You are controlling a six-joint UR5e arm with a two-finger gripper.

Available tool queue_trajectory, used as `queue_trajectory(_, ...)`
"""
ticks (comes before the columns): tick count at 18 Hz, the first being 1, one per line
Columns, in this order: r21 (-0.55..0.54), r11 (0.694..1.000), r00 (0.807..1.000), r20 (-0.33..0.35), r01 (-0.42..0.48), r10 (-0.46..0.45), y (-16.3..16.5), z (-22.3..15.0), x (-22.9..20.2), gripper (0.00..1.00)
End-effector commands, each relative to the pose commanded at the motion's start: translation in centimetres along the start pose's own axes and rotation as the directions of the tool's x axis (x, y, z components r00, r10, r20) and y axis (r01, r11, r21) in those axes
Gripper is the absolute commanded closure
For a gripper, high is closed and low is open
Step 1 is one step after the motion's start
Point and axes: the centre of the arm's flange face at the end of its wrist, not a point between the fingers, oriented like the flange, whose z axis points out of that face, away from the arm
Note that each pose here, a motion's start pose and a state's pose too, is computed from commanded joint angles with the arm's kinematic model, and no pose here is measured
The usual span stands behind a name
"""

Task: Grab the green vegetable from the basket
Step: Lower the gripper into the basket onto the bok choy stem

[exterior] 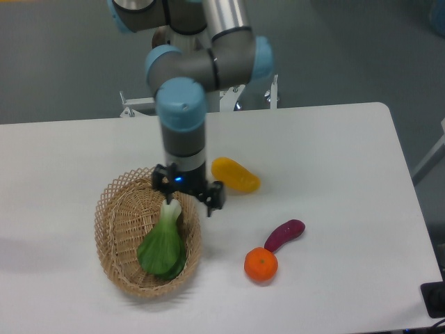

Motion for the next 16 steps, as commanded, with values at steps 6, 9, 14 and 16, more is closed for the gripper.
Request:
queue_trajectory(6, 0.000, 0.999, 0.998, 0.051, -0.041, 0.040, 0.1, 2.9, 1.9, 0.00)
queue_trajectory(9, -0.030, 0.998, 0.997, 0.051, -0.051, 0.053, 0.0, 4.4, 2.7, 0.00)
queue_trajectory(14, -0.040, 0.998, 0.998, 0.047, -0.051, 0.053, 0.0, 4.9, 2.6, 0.00)
queue_trajectory(16, -0.042, 0.998, 0.998, 0.045, -0.049, 0.051, 0.1, 5.0, 2.6, 0.00)
